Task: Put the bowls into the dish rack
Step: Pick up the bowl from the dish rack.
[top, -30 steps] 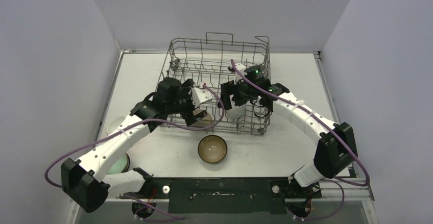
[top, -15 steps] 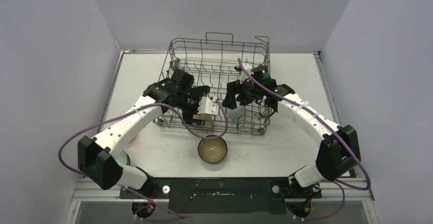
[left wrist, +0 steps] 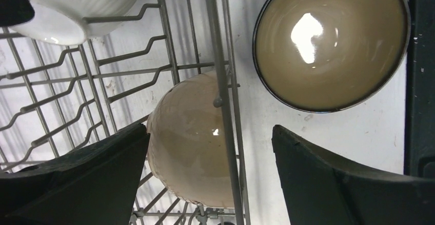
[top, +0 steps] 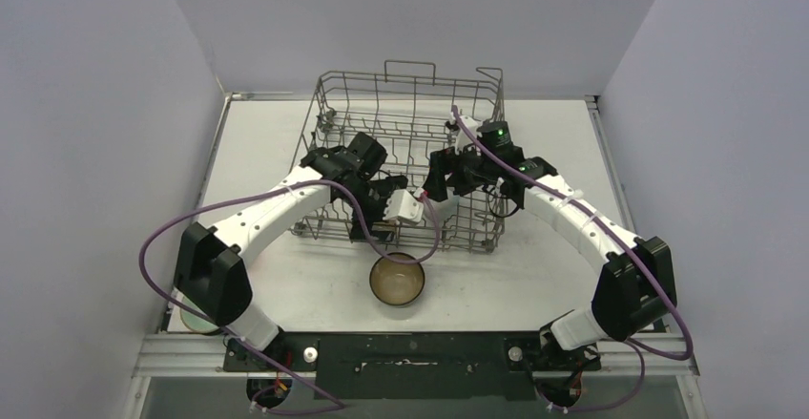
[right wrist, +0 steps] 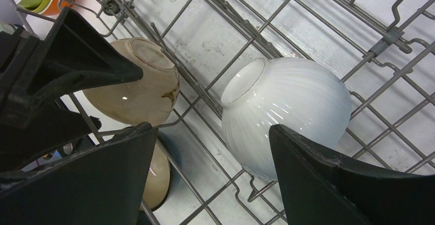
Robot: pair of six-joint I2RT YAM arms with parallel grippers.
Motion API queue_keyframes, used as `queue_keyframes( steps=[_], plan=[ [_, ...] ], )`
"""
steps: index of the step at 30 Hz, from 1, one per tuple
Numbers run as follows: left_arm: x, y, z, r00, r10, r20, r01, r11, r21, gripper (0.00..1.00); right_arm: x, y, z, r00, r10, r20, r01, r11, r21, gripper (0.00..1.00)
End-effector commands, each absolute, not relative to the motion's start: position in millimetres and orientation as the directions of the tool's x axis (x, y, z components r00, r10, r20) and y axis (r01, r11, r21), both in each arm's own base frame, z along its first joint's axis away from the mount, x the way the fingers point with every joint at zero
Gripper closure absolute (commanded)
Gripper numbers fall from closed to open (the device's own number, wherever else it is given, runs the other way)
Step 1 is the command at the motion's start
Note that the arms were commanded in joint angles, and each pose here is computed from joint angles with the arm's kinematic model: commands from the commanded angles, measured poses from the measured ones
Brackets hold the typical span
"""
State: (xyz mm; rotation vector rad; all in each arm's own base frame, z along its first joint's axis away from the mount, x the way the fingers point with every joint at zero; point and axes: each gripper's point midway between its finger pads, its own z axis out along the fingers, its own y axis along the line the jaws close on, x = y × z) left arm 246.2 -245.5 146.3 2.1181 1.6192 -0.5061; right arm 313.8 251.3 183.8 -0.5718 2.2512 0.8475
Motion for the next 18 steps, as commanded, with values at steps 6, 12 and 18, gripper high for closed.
queue_keyframes(
  steps=[6, 12, 18],
  plan=[
    [280, -240, 155, 0.208, 0.859, -0.468, 0.929, -0.024, 0.369, 0.29, 318, 251, 212, -0.619, -0.128, -0.775, -0.633, 0.664, 0.397, 0.17],
    [291, -241, 174, 0.194, 0.826, -0.529, 0.866, 0.110, 0.488, 0.52, 318, 251, 213, -0.620, -0.123, -0.775, -0.633, 0.662, 0.401, 0.17],
    [282, -243, 192, 0.260, 0.801, -0.539, 0.838, 0.090, 0.538, 0.70, 318, 252, 216, -0.620, -0.115, -0.776, -0.633, 0.658, 0.408, 0.17]
  ],
)
